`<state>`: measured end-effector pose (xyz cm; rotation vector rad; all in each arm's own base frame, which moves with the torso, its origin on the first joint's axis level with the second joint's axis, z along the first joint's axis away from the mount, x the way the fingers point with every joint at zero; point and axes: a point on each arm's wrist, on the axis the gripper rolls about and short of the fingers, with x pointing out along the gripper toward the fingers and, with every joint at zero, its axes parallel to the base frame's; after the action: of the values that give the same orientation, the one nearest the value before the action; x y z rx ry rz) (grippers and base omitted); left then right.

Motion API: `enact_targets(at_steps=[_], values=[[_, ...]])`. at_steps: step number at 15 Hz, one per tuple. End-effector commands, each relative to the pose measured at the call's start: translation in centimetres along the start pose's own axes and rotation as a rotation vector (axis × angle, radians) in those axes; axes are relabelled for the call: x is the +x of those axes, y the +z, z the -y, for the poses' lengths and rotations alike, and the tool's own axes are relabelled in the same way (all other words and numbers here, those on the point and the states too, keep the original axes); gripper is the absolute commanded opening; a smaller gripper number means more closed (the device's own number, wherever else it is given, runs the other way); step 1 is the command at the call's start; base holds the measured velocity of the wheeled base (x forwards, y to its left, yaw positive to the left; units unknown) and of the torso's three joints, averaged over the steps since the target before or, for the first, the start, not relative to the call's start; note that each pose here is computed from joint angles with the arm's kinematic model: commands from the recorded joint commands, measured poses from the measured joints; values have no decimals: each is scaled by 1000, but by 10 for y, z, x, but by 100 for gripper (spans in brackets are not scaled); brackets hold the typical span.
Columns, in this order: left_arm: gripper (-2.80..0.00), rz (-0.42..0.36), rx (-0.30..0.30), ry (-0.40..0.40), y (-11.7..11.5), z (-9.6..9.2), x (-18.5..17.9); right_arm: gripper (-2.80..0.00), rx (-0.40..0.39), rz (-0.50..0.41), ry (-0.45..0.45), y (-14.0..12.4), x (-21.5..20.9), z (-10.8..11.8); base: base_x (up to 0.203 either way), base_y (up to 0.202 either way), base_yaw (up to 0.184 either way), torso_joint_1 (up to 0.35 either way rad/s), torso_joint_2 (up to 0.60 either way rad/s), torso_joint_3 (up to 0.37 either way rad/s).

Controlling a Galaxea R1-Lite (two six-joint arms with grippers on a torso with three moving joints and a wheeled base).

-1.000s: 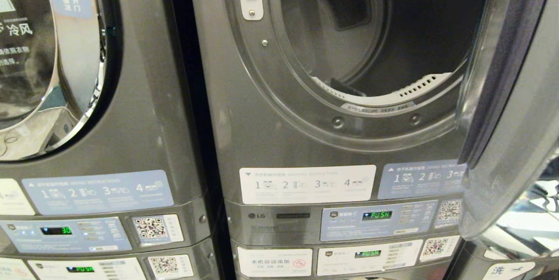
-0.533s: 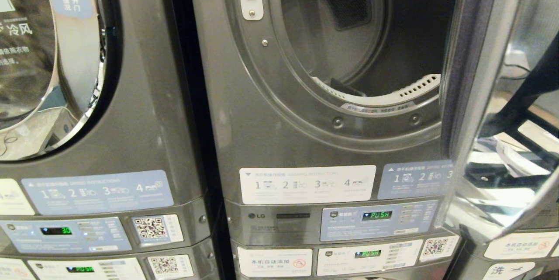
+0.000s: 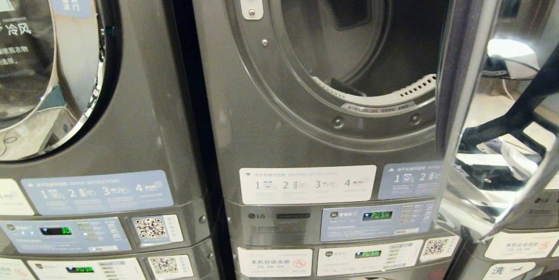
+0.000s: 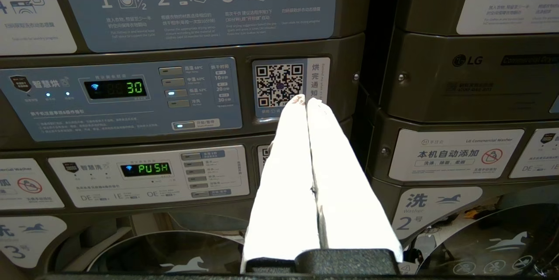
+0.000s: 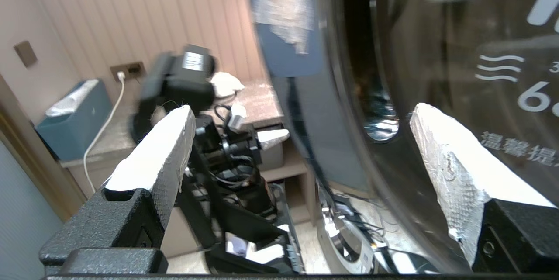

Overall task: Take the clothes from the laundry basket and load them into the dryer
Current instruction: Open the dryer

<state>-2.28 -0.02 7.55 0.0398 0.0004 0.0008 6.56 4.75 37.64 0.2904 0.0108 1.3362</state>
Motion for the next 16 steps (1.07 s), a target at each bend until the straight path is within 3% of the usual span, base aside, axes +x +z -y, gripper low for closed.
enact_targets(at_steps=[1, 3, 4, 7, 10, 13, 16], values=[[-280, 0, 0, 1, 0, 0, 0, 0, -50, 52, -21, 1, -20, -25, 0, 0, 0, 0, 0, 0], [-280, 0, 0, 1, 0, 0, 0, 0, -68, 96, -139, 1, -26, -28, 0, 0, 0, 0, 0, 0], [-280, 0, 0, 1, 0, 0, 0, 0, -76, 132, -239, 0, -30, -28, 0, 0, 0, 0, 0, 0], [-280, 0, 0, 1, 0, 0, 0, 0, -52, 175, -664, -29, -40, -8, 0, 0, 0, 0, 0, 0], [-280, 0, 2, 1, 0, 0, 0, 0, -60, 224, -996, -74, -61, -12, 0, 0, 0, 0, 0, 0], [-280, 0, 0, 1, 0, 0, 0, 0, -124, 262, -1158, -111, -75, -30, 0, 0, 0, 0, 0, 0], [-280, 0, 0, 1, 0, 0, 0, 0, -170, 275, -1246, -132, -83, -42, 0, 0, 0, 0, 0, 0]])
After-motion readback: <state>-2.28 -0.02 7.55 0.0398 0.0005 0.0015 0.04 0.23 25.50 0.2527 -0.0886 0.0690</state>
